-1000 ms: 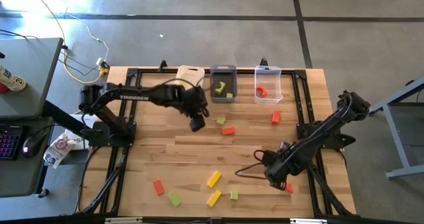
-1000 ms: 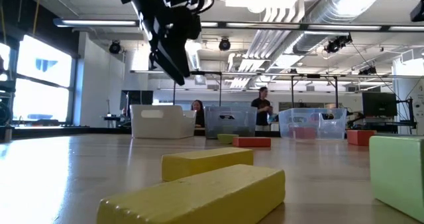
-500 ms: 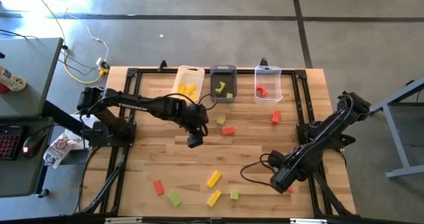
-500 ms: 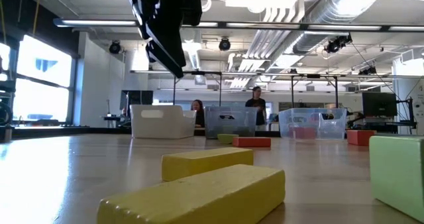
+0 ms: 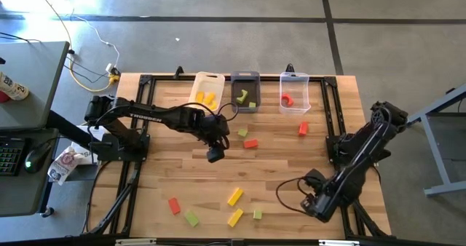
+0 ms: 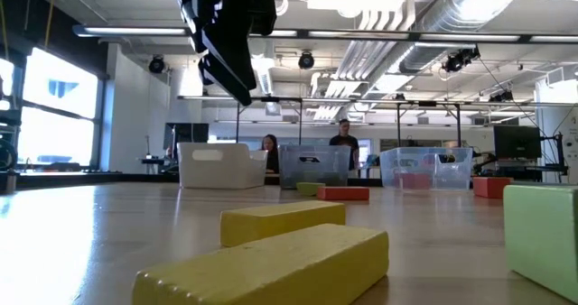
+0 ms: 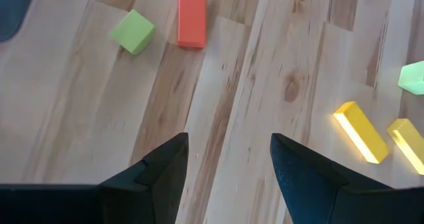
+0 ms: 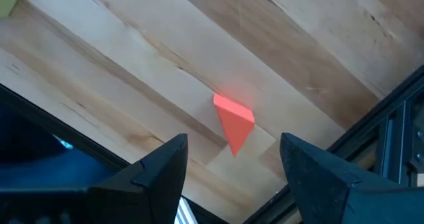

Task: Sort & place blocks by color
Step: Put the orange block into the transparent bin

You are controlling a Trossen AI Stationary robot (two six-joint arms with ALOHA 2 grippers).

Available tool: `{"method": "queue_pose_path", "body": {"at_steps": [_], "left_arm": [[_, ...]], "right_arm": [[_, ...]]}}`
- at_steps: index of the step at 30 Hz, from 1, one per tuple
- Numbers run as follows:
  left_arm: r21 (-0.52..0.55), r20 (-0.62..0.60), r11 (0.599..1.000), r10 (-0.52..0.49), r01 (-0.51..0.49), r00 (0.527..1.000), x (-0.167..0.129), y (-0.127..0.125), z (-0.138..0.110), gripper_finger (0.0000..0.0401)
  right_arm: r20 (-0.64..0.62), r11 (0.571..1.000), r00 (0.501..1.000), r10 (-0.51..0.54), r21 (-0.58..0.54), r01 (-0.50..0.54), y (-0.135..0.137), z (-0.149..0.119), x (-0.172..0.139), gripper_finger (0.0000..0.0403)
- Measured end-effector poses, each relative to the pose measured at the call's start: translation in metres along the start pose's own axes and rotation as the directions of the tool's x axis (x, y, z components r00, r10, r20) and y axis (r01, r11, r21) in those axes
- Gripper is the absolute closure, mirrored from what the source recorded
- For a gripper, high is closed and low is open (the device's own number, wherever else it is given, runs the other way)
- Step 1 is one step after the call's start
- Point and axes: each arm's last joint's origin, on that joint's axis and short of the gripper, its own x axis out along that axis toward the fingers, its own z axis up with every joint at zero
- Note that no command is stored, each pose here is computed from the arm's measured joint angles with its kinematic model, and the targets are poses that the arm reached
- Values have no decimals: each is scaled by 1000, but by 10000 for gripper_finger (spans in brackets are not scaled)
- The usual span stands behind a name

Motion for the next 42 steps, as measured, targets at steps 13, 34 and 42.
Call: {"method": "queue_pose_path", "body": {"at_steps": [13,34,42], "left_arm": [[-29,16,1000,-5,6,1000,0,-1,2,201],[-25,25,1000,-8,9,1000,0,-1,2,201],[-25,24,1000,-8,9,1000,0,-1,2,201]], "right_arm": [[18,998,1000,-2,58,1,-5,-21,3,176],[-32,994,994,-105,9,105,19,-34,51,176],[-33,985,985,-167,40,168,24,-37,73,176]]}}
